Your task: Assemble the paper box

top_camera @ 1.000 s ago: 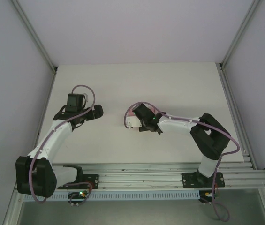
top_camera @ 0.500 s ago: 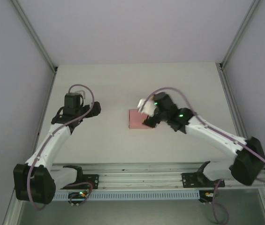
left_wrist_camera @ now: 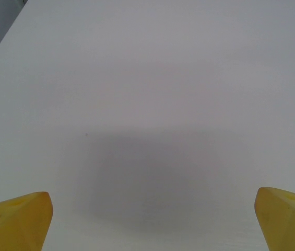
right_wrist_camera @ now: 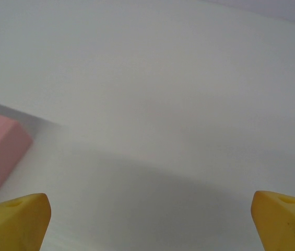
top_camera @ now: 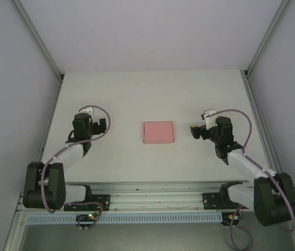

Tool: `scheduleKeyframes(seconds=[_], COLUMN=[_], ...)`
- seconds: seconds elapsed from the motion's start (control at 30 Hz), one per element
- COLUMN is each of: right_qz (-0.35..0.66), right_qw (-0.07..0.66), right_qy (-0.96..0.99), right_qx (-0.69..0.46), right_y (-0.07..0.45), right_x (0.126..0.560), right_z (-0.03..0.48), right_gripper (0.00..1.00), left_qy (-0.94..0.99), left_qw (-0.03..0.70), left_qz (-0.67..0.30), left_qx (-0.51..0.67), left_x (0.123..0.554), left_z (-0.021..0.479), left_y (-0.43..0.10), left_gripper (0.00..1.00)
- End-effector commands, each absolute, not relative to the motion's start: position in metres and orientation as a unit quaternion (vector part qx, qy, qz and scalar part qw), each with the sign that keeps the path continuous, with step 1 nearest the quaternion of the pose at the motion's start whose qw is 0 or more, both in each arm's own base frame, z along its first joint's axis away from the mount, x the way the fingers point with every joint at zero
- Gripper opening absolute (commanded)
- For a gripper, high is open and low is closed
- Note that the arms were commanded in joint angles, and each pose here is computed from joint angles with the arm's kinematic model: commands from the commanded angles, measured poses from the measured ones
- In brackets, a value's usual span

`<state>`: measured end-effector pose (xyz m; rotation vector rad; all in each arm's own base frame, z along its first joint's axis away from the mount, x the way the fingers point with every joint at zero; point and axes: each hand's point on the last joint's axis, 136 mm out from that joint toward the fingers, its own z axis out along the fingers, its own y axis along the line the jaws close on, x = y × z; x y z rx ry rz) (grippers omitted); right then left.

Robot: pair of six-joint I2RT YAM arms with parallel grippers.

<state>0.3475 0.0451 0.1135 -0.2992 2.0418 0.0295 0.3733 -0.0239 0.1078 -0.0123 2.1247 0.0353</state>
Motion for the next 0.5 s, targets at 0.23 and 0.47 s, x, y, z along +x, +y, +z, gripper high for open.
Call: scheduleKeyframes(seconds=[0.23,0.47], right_qz=[0.056,0.032], right_qw=[0.641,0.587], right_qy=[0.763,0.809], right_qx=[-0.068,0.009], right_y=[0.032,0.000], right_x=[0.385,0.401], right_z=[0.112,0.102], right_gripper=[1.00,1.00], left_qy=[0.782,0.799], left_qw=[0.621,0.600], left_qz=[0.044,0.027], left_qx=[0.004,-0.036], left_x=[0.392,0.393], left_z=[0.103,0.098], left_y=[0.005,0.022], left_gripper=[1.00,1.00])
